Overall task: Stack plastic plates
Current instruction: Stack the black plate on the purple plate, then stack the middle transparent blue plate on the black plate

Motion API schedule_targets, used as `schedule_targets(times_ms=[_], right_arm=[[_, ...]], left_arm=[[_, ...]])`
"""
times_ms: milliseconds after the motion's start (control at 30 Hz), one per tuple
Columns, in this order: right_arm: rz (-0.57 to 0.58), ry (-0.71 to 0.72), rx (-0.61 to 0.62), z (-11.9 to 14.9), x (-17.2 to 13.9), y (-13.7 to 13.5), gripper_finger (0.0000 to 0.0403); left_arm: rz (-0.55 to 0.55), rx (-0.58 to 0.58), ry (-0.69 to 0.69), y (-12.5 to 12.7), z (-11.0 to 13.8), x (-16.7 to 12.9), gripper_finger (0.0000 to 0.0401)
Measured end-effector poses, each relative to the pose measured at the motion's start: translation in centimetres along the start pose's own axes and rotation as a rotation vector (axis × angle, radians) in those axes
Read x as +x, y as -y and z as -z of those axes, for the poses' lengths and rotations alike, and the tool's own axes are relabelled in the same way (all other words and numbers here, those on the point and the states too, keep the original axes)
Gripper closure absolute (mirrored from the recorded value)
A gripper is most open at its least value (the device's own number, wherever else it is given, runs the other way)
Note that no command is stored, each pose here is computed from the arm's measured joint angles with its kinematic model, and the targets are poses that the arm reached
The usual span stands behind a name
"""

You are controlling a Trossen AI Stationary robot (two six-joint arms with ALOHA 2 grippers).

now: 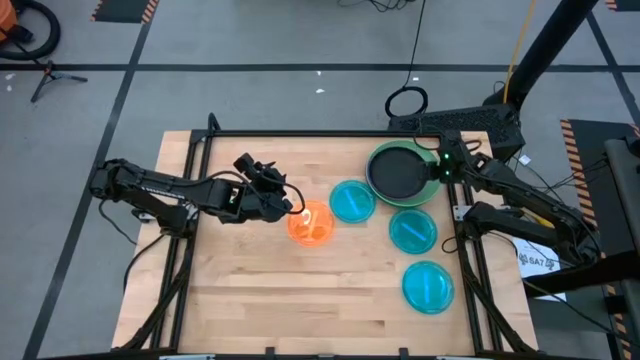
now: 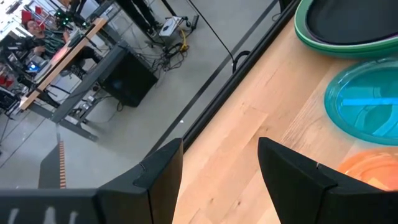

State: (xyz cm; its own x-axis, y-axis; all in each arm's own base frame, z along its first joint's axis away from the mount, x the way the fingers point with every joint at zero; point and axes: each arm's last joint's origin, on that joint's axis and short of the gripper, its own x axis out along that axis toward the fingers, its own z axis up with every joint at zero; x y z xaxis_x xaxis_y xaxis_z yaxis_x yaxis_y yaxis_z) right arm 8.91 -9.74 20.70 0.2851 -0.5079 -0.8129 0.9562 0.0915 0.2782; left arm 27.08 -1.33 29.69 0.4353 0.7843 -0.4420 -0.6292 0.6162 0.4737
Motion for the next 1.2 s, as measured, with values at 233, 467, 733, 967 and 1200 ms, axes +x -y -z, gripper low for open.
schedule_targets(times_ms=[233, 467, 733, 967, 1200], right_arm=[[0.036, 0.046, 0.0, -0.2, 0.0, 0.1, 0.0293], [-0.019, 0.072, -0.022, -0.5, 0.0, -0.4, 0.0293], [-0.397, 0.045, -0.107, -0.8, -0.7, -3.1, 0.0293], [-0.703, -0.011, -0.218, 1.0, -2.3, -6.4, 0.0293], [-0.816, -0.135, -0.255, 3.5, -3.5, -8.1, 0.0294]], left_arm=[[0.0, 0.004, 0.0, 0.0, 0.0, 0.0, 0.0187], [0.003, 0.013, -0.001, 0.0, 0.0, 0.0, 0.0187], [0.005, 0.014, -0.002, 0.0, 0.0, 0.0, 0.0187], [0.006, 0.026, -0.002, 0.0, 0.0, 0.0, 0.0187], [0.006, 0.031, -0.002, 0.0, 0.0, 0.0, 0.0187]])
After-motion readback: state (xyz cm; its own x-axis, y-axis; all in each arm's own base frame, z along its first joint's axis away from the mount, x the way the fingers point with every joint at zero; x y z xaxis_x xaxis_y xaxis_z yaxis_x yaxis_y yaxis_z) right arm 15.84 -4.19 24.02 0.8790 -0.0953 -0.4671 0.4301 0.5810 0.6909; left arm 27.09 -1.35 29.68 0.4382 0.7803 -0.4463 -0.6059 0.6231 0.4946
